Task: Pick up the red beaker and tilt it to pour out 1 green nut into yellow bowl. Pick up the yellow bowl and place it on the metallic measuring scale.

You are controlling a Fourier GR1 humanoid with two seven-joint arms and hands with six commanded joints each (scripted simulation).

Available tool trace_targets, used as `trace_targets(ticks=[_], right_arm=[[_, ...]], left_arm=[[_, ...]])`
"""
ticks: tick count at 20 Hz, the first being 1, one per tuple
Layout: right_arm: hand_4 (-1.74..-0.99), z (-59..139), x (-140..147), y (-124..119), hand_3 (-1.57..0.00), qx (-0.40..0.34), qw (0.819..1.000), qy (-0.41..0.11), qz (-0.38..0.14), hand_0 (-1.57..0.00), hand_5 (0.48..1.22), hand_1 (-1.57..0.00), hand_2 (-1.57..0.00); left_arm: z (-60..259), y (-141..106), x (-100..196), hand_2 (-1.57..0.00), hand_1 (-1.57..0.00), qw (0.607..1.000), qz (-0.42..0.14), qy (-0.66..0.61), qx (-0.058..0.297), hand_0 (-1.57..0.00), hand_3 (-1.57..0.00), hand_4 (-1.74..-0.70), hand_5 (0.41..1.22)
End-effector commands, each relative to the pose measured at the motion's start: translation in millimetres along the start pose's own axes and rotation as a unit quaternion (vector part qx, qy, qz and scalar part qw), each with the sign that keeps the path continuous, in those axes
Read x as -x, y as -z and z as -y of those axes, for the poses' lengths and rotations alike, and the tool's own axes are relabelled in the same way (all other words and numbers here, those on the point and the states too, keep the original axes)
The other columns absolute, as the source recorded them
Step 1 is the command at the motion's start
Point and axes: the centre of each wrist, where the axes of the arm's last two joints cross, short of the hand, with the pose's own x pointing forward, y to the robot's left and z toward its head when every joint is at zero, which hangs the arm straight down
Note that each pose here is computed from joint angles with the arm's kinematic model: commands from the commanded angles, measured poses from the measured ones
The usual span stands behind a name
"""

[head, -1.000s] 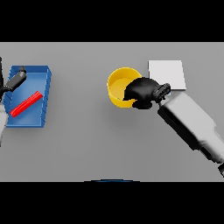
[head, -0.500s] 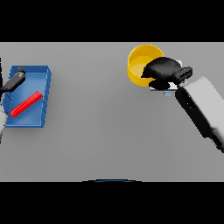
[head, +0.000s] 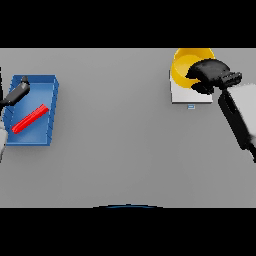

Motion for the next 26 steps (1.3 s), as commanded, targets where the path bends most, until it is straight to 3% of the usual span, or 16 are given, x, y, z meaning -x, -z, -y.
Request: trace_targets(ticks=[1,6,9,13,15,17,18,20,22,26], right_arm=[[-1.741,-6.0,7.8,0.6,-1.26,0.000,1.000,0.002,-0.005,-1.57,1.221,-1.57,-1.46],[-1.741,-20.0,21.9,6.2,-1.35,-0.010,0.999,0.022,-0.029,-1.57,1.221,-1.57,-1.40],[-1.741,-30.9,24.7,10.0,-1.34,-0.012,0.999,0.035,-0.024,-1.57,1.221,-1.57,-1.36],[-1.741,-35.7,25.4,14.0,-1.46,-0.010,0.999,0.045,-0.009,-1.50,1.221,-1.57,-1.33],[-1.734,-37.0,20.6,18.8,-1.39,-0.011,0.999,0.045,-0.013,-1.45,1.221,-1.50,-1.38],[-1.737,-35.4,25.7,16.0,-1.10,-0.010,0.999,0.049,-0.009,-1.49,1.221,-1.48,-1.45],[-1.688,-35.9,22.5,17.6,-0.99,-0.012,0.999,0.050,-0.015,-1.44,1.221,-1.34,-1.29],[-1.629,-32.2,22.1,17.0,-0.80,-0.013,0.999,0.047,-0.016,-0.99,1.080,-0.88,-0.92],[-1.593,-33.3,19.7,18.4,-0.66,-0.027,0.999,0.033,-0.020,-0.63,0.987,-0.56,-0.66],[-1.554,-29.8,20.3,17.9,-0.46,-0.030,0.999,0.017,0.001,-0.26,0.891,-0.23,-0.30]], left_arm=[[0.6,0.0,1.2,0.00,0.00,1.000,-0.006,0.000,0.001,0.00,0.00,-0.72,0.684],[-4.7,1.6,-1.7,0.00,0.00,1.000,-0.007,0.003,-0.004,0.00,0.00,-0.72,0.679],[-1.5,0.1,0.5,0.00,0.00,1.000,-0.005,-0.001,-0.003,0.00,0.00,-0.73,0.675],[-5.4,2.9,1.9,0.00,0.00,1.000,-0.006,0.005,-0.006,0.00,0.00,-0.72,0.669],[-1.9,2.7,-1.2,0.00,0.00,1.000,-0.008,0.007,-0.001,0.00,0.00,-0.72,0.667],[0.1,3.5,-0.8,0.00,0.00,1.000,-0.012,0.006,-0.003,0.00,0.00,-0.72,0.671],[1.3,3.0,-4.0,0.00,0.00,1.000,-0.006,0.006,-0.002,0.00,0.00,-0.72,0.671],[1.2,3.7,-3.5,0.00,0.00,1.000,-0.006,0.005,0.002,0.00,0.00,-0.72,0.668],[1.9,3.1,-0.8,0.00,0.00,1.000,-0.005,0.006,0.000,0.00,0.00,-0.72,0.666],[-0.7,6.1,-6.9,0.00,0.00,1.000,-0.012,0.001,0.001,0.00,0.00,-0.72,0.663]])
